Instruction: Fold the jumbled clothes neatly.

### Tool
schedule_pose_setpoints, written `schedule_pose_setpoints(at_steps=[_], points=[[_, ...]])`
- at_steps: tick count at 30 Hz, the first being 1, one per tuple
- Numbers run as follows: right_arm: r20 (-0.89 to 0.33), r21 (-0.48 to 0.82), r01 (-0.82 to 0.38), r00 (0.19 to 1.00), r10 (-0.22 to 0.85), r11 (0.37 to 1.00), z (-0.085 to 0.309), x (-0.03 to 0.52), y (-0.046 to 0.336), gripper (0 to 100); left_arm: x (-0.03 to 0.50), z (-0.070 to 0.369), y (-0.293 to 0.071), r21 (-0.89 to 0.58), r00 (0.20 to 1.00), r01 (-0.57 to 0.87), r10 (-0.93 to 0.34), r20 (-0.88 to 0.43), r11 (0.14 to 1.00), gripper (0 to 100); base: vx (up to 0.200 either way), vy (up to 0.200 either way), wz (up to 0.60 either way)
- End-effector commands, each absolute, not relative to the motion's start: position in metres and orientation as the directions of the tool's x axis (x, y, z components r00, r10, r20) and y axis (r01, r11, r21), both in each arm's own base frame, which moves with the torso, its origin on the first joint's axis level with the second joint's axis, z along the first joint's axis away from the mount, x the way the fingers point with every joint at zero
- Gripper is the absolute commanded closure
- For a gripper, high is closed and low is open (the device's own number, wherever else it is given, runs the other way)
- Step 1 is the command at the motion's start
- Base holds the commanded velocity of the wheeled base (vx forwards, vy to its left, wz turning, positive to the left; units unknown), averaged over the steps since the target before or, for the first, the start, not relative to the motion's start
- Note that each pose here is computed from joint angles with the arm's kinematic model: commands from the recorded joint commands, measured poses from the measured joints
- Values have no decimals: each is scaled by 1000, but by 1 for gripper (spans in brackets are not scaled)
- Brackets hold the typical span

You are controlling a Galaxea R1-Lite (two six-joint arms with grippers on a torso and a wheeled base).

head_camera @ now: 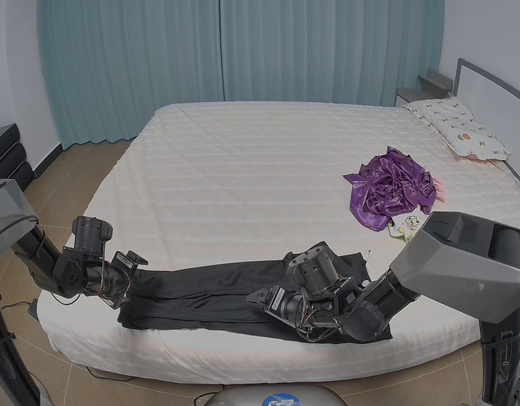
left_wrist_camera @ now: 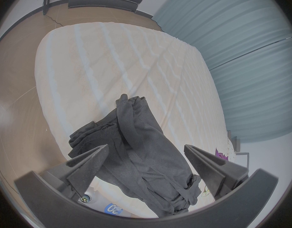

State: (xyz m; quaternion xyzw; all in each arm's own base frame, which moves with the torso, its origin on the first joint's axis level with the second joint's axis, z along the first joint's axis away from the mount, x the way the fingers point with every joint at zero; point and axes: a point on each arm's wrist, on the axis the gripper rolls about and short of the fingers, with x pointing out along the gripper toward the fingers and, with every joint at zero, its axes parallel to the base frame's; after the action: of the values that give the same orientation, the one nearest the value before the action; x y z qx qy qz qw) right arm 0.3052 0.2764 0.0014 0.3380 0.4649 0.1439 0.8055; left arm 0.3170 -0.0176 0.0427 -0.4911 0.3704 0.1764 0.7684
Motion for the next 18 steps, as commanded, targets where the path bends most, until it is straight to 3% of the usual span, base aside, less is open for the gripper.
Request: schedule_pose_setpoints(at_steps=[1, 11, 18], points=[[-653, 669, 76, 535, 536, 739, -8, 316, 285, 0, 318, 41, -17, -622, 661, -638, -91, -745, 455, 0, 0, 0, 0], [-626, 661, 14, 562, 541, 750, -3, 320, 286, 0, 318, 41, -16, -622, 661, -639, -90, -745, 453, 0, 0, 0, 0], [-657, 639, 3, 521, 544, 769, -4, 301, 286, 0, 317, 41, -16, -622, 660, -640, -92, -746, 451, 0, 0, 0, 0]])
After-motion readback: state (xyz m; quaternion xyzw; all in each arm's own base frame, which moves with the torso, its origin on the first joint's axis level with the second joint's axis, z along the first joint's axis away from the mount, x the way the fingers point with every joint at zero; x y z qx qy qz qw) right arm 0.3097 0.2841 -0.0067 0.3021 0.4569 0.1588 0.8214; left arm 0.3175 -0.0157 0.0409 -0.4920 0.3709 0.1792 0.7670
